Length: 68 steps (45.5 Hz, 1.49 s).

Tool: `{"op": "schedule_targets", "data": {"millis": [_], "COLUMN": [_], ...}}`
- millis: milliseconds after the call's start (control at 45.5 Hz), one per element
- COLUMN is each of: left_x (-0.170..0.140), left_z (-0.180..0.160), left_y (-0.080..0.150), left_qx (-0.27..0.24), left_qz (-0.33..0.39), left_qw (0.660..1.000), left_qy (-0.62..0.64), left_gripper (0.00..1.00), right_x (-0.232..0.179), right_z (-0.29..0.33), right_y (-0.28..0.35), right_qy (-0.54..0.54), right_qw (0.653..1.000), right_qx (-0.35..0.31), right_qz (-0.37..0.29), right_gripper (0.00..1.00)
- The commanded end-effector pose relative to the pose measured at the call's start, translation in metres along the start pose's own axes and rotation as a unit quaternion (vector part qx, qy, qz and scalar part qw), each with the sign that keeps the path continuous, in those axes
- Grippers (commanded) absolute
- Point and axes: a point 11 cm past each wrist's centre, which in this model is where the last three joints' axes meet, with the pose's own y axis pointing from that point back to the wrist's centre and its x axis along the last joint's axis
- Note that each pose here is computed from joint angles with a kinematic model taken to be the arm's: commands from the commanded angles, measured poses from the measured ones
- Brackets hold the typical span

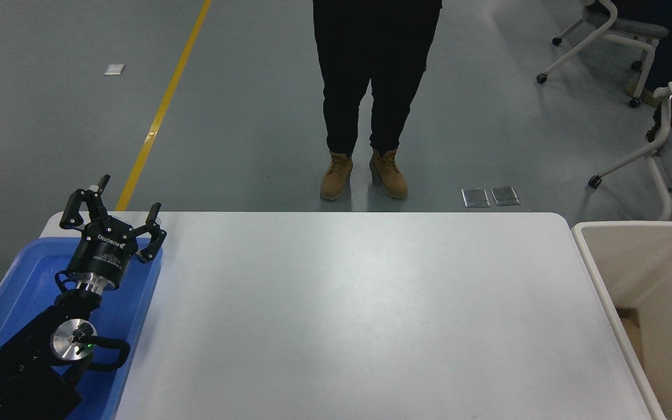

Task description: Pick up paper ball place in dustbin

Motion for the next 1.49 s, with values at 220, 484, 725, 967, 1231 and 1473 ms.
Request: {"op": "schedule_targets", "data": {"millis": [220, 484, 725, 967, 1231, 1473], "left_x": [0.000, 0.000, 0.000, 0.000, 0.000, 0.000], "left_z": [0.000, 0.000, -0.001, -0.001, 0.000, 0.000], "left_y": [0.000, 0.000, 0.000, 0.000, 0.000, 0.000], "left_qx": [0.001, 0.001, 0.001, 0.001, 0.001, 0.001], "left_qz": [-0.001, -0.001, -0.001, 0.000, 0.000, -0.001], "left_qw": [1.000, 1.000, 1.000, 1.000, 1.000, 1.000], "left_qy": [0.000, 0.001, 0.000, 0.000, 0.000, 0.001], "left_gripper": [0.98, 0.98, 0.98, 0.98, 0.98, 0.98], "right_x": [0.090, 0.139, 0.128, 0.083, 0.058, 0.033], "right_z": [-0.071, -0.156, -0.243, -0.267, -0.265, -0.245], "right_y": [0.035, 0.115, 0.197, 0.285, 0.345, 0.387], "right_qy": [0.026, 0.123, 0.210, 0.288, 0.346, 0.404], "right_qw": [0.998, 0.986, 0.959, 0.917, 0.876, 0.841], "right_qx": [0.059, 0.116, 0.185, 0.226, 0.243, 0.230], "right_qz": [0.007, -0.009, -0.038, -0.157, -0.232, -0.278], "right_gripper": [1.00, 1.00, 1.00, 1.00, 1.00, 1.00]}}
